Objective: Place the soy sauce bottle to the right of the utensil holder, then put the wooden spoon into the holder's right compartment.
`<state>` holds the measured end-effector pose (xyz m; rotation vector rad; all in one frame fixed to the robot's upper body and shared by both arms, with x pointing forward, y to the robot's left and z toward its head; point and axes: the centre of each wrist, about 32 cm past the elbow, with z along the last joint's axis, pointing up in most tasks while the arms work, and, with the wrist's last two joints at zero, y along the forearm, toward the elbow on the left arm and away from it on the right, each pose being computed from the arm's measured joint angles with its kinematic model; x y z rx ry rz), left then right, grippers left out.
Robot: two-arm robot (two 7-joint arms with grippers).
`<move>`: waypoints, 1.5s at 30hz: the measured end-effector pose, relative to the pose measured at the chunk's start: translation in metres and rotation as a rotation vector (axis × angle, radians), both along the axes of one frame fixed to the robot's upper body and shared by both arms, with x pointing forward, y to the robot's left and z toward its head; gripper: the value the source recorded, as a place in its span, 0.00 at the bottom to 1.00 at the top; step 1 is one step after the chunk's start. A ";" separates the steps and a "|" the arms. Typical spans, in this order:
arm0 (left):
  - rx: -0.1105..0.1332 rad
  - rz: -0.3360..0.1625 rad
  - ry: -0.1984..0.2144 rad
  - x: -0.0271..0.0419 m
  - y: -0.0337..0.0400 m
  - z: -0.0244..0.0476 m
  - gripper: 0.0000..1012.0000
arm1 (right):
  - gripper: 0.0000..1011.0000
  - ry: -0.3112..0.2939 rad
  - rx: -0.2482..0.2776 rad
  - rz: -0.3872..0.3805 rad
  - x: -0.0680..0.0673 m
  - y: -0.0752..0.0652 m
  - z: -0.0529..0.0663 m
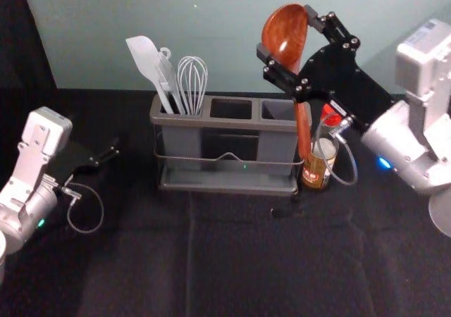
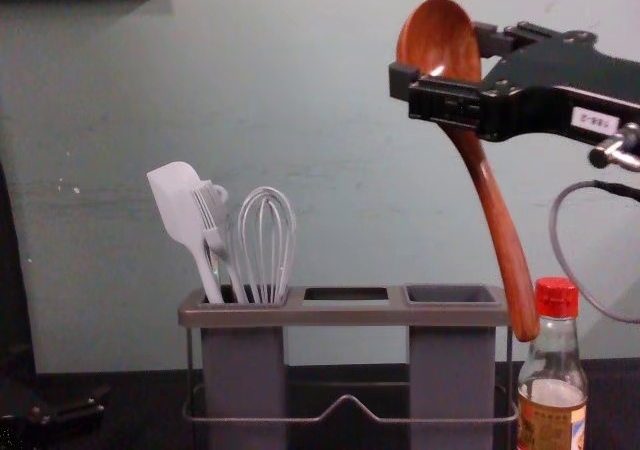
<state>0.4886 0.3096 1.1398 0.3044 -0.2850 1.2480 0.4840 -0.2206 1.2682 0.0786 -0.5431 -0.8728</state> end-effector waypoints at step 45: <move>0.000 0.000 0.000 0.0000 0.0000 0.0000 0.99 | 0.83 -0.113 0.031 -0.017 0.080 0.025 -0.029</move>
